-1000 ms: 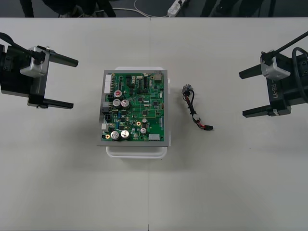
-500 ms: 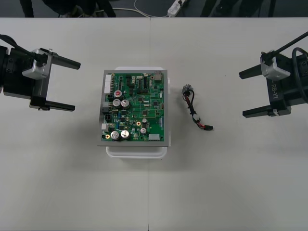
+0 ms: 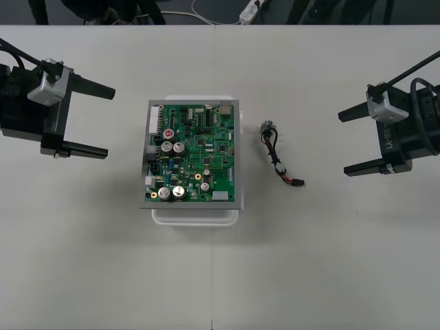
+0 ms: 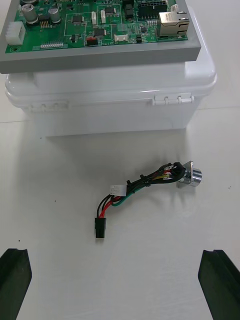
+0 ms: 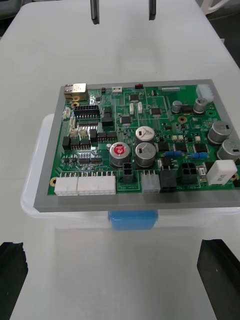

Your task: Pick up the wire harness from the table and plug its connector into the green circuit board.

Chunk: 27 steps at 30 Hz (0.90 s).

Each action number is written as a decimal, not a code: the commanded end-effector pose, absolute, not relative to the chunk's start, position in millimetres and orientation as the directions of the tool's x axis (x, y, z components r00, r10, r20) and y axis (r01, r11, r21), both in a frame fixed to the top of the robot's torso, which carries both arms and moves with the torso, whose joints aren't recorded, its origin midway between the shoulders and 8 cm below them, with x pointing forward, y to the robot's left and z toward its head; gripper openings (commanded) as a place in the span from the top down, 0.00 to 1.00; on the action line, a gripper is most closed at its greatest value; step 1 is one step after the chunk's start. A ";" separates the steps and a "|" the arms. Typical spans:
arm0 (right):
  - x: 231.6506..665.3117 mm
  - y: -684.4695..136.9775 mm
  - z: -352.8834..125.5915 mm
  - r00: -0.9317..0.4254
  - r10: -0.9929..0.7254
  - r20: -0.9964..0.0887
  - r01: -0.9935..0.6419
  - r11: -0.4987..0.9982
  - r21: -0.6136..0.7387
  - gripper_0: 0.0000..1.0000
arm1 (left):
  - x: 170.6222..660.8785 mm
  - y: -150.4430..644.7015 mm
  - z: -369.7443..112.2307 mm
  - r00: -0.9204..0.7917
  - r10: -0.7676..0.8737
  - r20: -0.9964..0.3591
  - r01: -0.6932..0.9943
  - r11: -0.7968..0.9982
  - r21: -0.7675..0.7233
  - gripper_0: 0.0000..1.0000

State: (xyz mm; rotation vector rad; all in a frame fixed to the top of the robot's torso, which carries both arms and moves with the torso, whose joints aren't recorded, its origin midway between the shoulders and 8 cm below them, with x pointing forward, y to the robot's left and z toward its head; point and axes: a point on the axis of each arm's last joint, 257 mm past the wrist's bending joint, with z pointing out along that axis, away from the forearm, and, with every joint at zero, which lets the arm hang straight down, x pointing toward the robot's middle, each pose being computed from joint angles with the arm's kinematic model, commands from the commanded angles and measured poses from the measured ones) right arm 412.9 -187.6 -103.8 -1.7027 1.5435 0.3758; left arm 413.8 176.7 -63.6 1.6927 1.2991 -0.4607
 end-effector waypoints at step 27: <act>426.0 -157.9 -141.2 0.107 -0.842 -0.528 -0.946 0.078 -0.315 0.02 | 397.4 149.7 -12.0 0.358 0.589 -0.725 0.922 -0.100 0.374 0.00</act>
